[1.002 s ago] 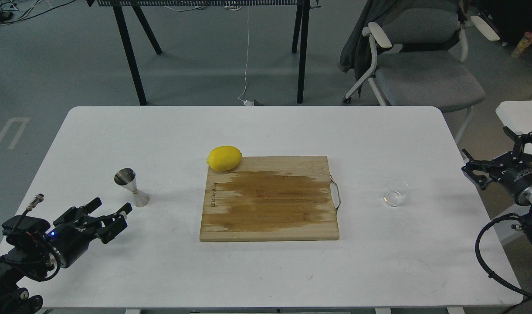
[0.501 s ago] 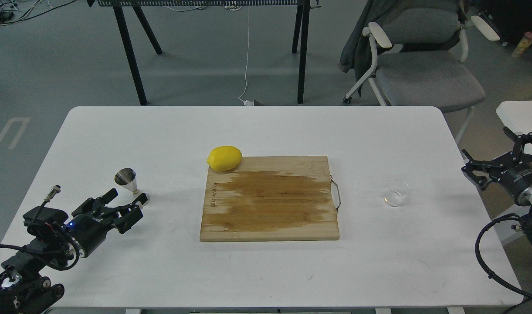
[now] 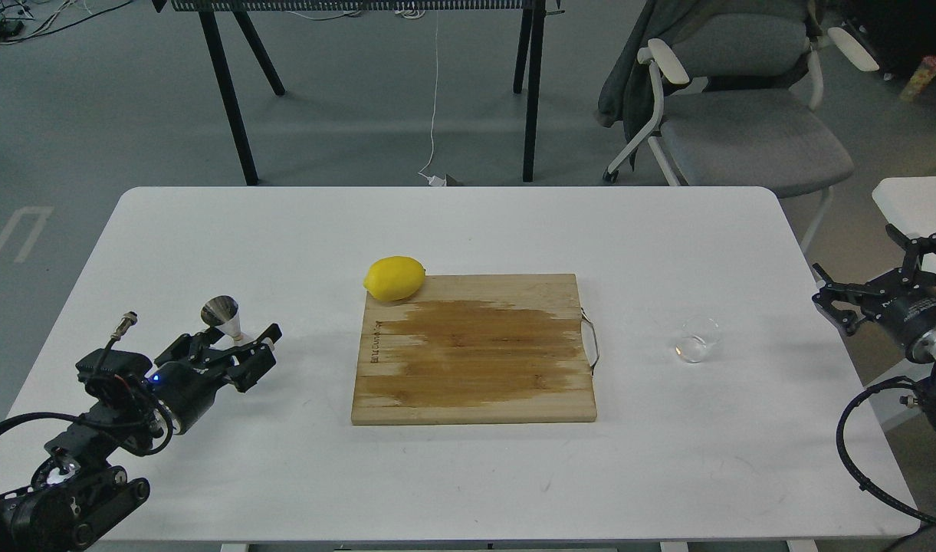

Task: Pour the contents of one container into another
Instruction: 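Close the left gripper around the steel jigger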

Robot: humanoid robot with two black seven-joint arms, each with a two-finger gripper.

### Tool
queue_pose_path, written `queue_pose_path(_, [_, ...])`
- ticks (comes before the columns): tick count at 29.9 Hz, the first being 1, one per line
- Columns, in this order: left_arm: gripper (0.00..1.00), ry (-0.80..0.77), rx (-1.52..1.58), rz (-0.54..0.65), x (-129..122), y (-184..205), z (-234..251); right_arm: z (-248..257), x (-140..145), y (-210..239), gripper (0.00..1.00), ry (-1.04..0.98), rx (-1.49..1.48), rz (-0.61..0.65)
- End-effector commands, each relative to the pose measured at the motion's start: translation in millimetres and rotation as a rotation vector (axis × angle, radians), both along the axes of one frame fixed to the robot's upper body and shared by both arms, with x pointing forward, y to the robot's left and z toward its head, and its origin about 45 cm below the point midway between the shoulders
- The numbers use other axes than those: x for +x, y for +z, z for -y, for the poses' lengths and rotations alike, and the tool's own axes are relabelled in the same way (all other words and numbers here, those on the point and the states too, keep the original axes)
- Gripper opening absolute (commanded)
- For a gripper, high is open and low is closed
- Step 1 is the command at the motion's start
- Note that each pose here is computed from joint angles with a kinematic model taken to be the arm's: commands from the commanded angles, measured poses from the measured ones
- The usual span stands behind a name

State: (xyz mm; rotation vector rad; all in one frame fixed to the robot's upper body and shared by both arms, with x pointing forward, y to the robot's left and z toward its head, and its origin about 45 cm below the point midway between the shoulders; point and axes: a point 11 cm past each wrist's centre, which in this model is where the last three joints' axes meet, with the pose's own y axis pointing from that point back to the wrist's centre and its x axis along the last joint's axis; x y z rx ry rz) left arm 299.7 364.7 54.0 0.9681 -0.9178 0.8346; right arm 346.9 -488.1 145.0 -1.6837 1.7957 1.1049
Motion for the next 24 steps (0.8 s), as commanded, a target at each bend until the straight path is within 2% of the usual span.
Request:
queue_pose_path(1, [0.95, 0.007, 0.006, 0.001, 4.6, -2.2, 1.8, 0.4, -0.2, -0.2, 1.0, -0.001, 0.0, -0.001])
queue_pose_path(8, [0.83, 0.006, 0.048, -0.014, 11.2, -8.4, 0.3, 1.5, -1.3, -0.7, 1.0, -0.004, -0.001, -0.002])
queue_pose_path(11, [0.75, 0.024, 0.068, -0.023, 11.3, -12.1, -5.5, 1.7, -1.3, -0.4, 1.0, -0.005, 0.0, -0.001])
queue_pose_path(14, [0.56, 0.031, 0.074, -0.021, 15.9, -13.0, -3.9, 1.7, -1.3, -0.4, 1.0, -0.005, 0.0, -0.001])
queue_pose_path(19, [0.32, 0.043, 0.096, -0.015, 20.9, -10.5, -10.7, 1.6, -1.3, -0.7, 1.0, -0.005, -0.002, -0.002])
queue_pose_path(21, [0.13, 0.045, 0.098, -0.013, 22.2, -9.5, -11.5, 1.6, -1.3, -0.7, 1.0, -0.005, -0.002, -0.002])
queue_pose_path(22, [0.08, 0.046, 0.097, -0.009, 23.5, -8.5, -11.3, 1.6, -1.3, -0.7, 1.0, -0.005, -0.002, -0.002])
queue_pose_path(24, [0.06, 0.046, 0.098, -0.006, 24.8, -7.2, -11.8, 1.6, -1.3, -0.7, 1.0, -0.005, -0.002, -0.002])
